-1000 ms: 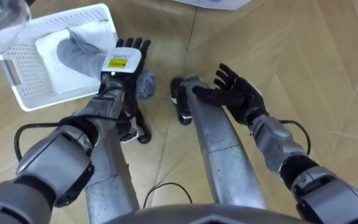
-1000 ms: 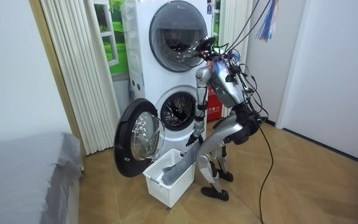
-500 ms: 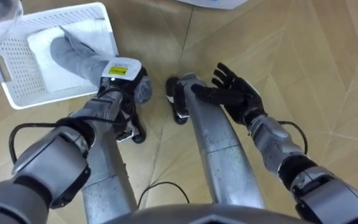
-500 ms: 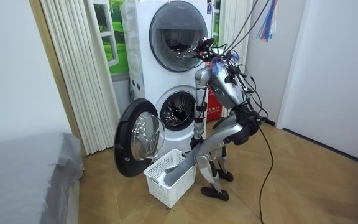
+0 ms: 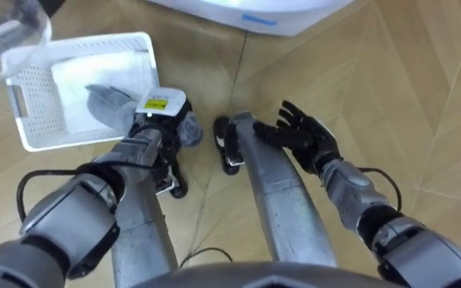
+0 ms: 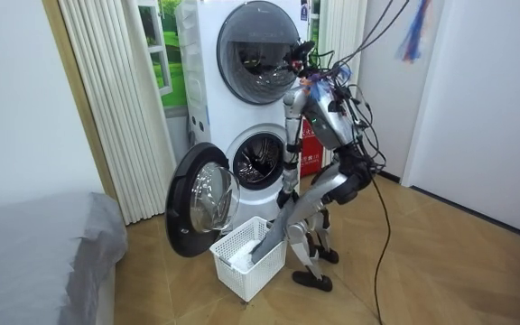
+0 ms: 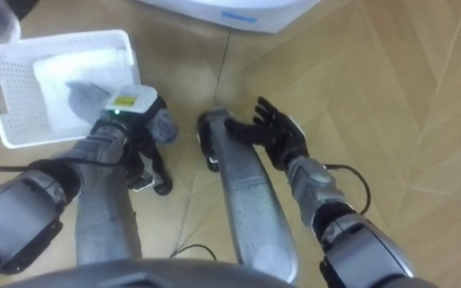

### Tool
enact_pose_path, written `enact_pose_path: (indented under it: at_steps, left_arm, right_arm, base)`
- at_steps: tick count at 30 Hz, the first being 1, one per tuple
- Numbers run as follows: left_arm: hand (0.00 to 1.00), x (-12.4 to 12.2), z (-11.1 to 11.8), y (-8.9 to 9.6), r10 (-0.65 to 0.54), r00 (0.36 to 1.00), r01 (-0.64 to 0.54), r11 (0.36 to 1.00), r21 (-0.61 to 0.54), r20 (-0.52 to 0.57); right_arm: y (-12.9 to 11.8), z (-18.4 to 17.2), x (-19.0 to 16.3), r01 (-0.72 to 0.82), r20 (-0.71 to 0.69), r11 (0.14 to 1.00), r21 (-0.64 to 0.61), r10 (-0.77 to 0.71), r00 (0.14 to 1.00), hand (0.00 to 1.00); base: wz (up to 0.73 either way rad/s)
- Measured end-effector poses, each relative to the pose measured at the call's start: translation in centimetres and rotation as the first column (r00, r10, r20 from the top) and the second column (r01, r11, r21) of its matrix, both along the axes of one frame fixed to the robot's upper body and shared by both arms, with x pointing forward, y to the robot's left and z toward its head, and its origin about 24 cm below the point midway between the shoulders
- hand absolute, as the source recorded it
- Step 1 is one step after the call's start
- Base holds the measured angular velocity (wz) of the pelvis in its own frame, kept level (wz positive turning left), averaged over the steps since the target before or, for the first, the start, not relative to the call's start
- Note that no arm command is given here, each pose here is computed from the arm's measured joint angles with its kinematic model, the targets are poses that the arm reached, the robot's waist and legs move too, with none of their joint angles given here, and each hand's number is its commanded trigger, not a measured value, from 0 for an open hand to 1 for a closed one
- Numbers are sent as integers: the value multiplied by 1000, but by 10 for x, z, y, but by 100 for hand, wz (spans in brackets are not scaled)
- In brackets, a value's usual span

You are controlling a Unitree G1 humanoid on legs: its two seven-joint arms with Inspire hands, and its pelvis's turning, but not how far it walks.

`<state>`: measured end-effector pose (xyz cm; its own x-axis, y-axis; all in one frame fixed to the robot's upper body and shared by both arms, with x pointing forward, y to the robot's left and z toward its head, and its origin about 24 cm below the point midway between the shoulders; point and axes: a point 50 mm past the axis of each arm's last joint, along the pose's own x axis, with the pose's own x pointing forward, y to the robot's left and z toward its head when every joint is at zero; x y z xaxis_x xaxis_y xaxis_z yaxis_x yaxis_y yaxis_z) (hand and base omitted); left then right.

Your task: Put towel into washing machine

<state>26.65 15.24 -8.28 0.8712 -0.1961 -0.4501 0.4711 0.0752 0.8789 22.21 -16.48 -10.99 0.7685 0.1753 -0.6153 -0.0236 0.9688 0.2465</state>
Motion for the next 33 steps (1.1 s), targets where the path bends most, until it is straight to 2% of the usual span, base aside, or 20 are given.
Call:
enact_pose_path:
  at_steps: [4,7,11,14,18,24,25,27,28,30,31,33]
  left_arm:
    - [100,-4,0,0,78,996,-73,991,-112,40]
    - [100,-6,1,11,165,982,-150,976,-160,92]
    - [100,1,13,27,288,934,-241,944,-226,209]
    - [100,8,25,33,351,883,-265,921,-286,312]
    - [100,16,41,29,389,826,-237,896,-376,408]
    - [100,15,45,16,432,804,-212,851,-481,409]
    - [100,16,46,12,450,800,-214,832,-511,397]
    - [100,16,47,6,531,787,-255,744,-617,314]
    - [100,16,48,5,545,786,-263,721,-641,290]
    - [100,12,47,2,594,788,-304,605,-736,163]
    - [100,11,46,2,603,789,-319,570,-757,121]
    - [100,4,38,-3,608,792,-384,416,-824,-62]
  right_arm:
    - [-11,-9,-13,9,-49,999,-53,-12,999,0]
    - [-15,-14,-21,-35,-84,992,-119,25,996,0]
    - [-19,-16,-25,-108,-107,975,-194,88,990,0]
    - [-19,-16,-25,-145,-112,965,-216,123,986,0]
    - [-19,-17,-25,-189,-129,951,-243,162,978,0]
    - [-15,-13,-18,-222,-116,937,-269,197,974,0]
    - [-13,-12,-15,-231,-110,934,-272,208,972,0]
    - [-10,-13,-16,-247,-117,933,-263,224,968,0]
    - [-11,-13,-16,-253,-119,930,-268,229,966,0]
    - [-11,-13,-17,-259,-121,928,-269,234,965,0]
    - [-10,-13,-16,-262,-119,927,-268,238,964,0]
    - [-7,-10,-13,-260,-96,933,-249,244,965,0]
  base:
    - [-4]
    - [2]
    - [18]
    - [20]
    - [8]
    - [9]
    - [0]
    - [12]
    - [16]
    - [10]
    - [11]
    - [12]
